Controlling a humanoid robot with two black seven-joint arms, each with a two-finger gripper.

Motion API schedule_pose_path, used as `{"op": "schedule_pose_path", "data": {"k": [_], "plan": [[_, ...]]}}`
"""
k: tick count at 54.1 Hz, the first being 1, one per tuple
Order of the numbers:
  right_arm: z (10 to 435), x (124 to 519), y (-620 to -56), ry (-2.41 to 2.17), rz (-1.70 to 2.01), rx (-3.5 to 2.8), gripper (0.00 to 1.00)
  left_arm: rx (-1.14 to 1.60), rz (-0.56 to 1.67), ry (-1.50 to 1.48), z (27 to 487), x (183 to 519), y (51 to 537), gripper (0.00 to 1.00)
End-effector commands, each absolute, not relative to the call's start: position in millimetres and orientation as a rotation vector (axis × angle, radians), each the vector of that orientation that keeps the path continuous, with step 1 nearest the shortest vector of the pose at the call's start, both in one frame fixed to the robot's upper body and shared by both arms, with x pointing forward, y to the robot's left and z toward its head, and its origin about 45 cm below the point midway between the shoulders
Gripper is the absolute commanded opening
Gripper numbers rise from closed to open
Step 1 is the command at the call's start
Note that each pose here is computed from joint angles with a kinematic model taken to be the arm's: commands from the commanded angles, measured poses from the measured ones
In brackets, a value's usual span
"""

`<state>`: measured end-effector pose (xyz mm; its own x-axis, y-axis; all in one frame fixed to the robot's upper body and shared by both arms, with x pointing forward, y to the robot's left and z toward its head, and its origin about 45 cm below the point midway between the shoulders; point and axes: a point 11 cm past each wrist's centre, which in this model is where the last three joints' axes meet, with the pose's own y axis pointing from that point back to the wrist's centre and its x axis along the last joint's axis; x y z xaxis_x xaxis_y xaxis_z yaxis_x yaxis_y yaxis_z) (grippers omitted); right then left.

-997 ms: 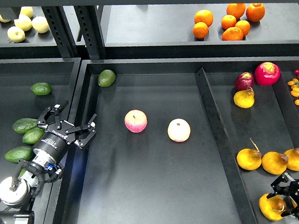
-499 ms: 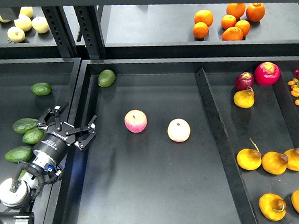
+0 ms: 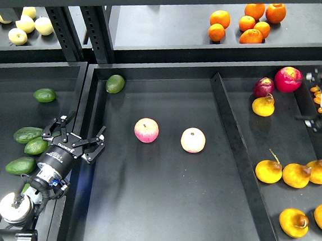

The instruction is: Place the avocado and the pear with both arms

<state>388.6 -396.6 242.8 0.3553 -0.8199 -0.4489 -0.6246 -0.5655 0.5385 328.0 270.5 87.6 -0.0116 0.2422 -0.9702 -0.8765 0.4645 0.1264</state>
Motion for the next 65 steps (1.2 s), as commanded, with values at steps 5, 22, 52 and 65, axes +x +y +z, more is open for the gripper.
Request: {"op": "schedule_pose_path", "data": {"k": [5,22,52,65], "plan": [[250,397,-383,-1.348,-1.149,2.519,1.00,-0.609,0.951,1.285,88,321,257,0.99],[206,388,-342,-1.427,-1.571,2.761,1.00,-0.609,0.895,1.241,106,326,246,0.99],[124,326,-274,-1.489,-2.298,2.736,1.00,-0.610,0.907,1.257,100,319,248,0.99],[102,297,-250,-1.534,-2.572,2.591,1.00,-0.691,0.894,1.330,92,298,248,0.99]]}}
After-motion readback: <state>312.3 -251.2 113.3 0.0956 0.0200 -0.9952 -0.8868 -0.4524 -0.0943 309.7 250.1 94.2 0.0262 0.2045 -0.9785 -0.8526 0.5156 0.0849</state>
